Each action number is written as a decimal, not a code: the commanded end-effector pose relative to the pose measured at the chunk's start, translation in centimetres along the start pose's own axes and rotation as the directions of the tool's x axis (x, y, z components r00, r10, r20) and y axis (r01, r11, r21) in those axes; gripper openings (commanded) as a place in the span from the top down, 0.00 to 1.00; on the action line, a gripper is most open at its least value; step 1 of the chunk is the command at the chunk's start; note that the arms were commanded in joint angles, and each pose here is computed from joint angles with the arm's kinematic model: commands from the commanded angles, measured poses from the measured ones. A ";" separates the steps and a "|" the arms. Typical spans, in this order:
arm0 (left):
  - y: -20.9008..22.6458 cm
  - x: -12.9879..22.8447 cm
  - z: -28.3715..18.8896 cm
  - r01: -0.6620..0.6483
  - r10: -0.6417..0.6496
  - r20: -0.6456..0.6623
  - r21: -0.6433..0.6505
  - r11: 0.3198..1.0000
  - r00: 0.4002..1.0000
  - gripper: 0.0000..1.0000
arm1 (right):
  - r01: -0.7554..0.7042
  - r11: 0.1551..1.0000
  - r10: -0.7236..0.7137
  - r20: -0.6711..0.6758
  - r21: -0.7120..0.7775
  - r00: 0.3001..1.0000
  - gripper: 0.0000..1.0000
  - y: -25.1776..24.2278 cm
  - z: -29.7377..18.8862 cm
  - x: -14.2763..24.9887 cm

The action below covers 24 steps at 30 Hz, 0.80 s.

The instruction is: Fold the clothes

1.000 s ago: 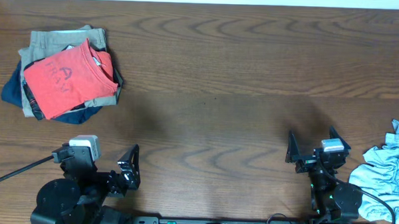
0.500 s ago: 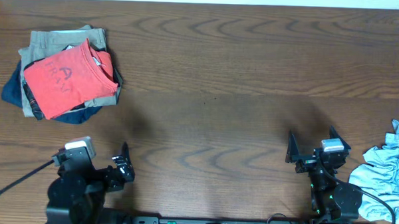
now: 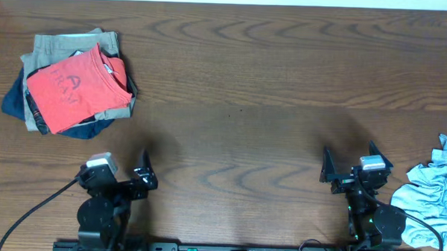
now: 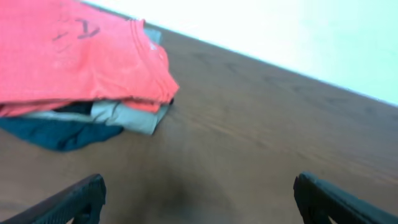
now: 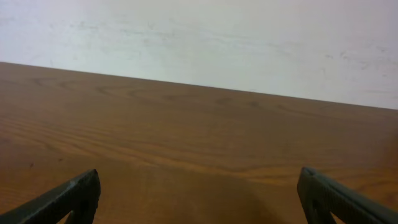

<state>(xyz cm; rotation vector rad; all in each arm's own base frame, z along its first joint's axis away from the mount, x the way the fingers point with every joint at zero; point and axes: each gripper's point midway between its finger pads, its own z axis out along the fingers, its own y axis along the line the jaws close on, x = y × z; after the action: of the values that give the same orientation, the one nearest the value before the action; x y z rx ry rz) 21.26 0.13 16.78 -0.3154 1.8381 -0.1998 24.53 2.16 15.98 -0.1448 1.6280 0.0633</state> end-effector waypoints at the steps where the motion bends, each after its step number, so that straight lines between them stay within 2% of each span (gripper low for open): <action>1: 0.0 -0.7 0.7 -0.005 0.005 0.069 0.007 1.000 0.998 0.02 | 0.014 1.000 -0.014 0.002 -0.013 1.000 0.01 0.4 0.0 0.0; 8: -1.1 -3.5 2.1 -0.074 0.049 0.318 0.068 0.995 0.947 0.02 | 0.014 1.000 -0.014 0.002 -0.013 1.000 0.01 0.4 0.0 0.0; 11: -1.2 -3.7 2.3 -0.118 0.085 0.373 0.066 0.991 0.924 0.02 | 0.014 1.000 -0.014 0.002 -0.013 1.000 0.01 0.4 0.0 0.0; 15: -0.9 -2.7 2.7 -0.191 0.170 0.332 0.031 0.981 0.928 0.02 | 0.014 1.000 -0.014 0.002 -0.013 1.000 0.01 0.4 0.0 0.0; 20: 0.6 2.0 3.9 -0.185 0.183 0.136 0.008 0.983 0.974 0.02 | 0.014 1.000 -0.014 0.002 -0.013 1.000 0.01 0.4 0.0 0.0; 24: 0.2 2.2 3.9 -0.186 0.180 0.130 0.033 0.982 0.975 0.02 | 0.014 1.000 -0.014 0.002 -0.013 1.000 0.01 0.4 0.0 0.0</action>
<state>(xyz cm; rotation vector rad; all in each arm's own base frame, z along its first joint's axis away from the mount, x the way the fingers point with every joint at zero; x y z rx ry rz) 24.50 -0.36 15.33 -0.1313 1.6678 -0.1105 24.52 2.16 15.98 -0.1452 1.6276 0.0629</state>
